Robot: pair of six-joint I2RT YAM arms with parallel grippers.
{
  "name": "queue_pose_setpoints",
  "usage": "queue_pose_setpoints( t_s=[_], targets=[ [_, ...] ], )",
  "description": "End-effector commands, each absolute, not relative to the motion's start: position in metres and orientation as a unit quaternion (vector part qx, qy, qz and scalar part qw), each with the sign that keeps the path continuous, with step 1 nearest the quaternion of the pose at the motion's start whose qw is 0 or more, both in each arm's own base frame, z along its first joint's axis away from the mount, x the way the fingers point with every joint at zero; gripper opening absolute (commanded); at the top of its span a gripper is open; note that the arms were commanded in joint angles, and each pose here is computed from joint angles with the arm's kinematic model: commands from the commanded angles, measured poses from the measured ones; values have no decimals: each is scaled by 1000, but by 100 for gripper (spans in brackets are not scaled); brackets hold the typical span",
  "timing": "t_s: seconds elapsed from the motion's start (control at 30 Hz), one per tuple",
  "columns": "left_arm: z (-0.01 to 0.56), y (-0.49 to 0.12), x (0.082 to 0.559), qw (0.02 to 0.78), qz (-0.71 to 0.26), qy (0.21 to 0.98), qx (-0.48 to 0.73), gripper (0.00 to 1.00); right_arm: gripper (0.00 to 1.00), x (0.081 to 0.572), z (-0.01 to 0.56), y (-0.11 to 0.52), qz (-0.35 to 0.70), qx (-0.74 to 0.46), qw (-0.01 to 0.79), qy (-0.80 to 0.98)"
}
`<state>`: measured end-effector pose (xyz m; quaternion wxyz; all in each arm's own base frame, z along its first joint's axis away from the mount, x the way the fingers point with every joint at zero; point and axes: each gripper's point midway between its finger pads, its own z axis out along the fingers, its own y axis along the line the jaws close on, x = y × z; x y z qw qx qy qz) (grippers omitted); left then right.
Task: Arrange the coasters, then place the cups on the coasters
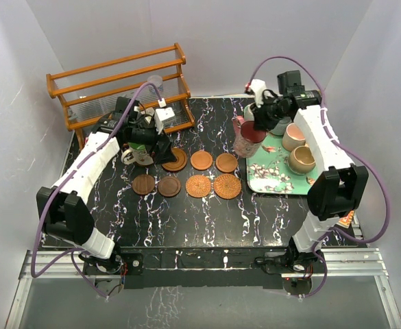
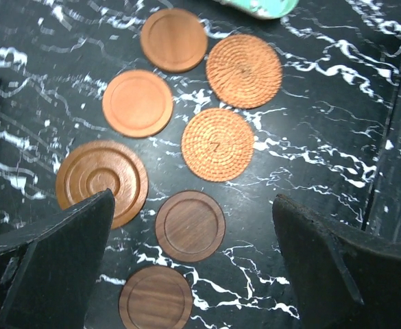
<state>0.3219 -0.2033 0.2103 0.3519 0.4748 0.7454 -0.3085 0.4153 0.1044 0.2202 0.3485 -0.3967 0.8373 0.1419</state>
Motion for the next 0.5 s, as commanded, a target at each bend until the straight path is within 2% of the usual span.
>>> queue_pose_setpoints(
  t_s=[0.0,0.2,0.47],
  targets=[
    [248,-221,295,371,-374,647,551,98,0,382,277,177,188,-516,396,736],
    [259,-233,296,387,-406,603,568,97,0,345,287,245,238,-582,391,672],
    [255,-245,293,389,-456,565,567,93,0,313,292,292,284,-628,369,624]
  ],
)
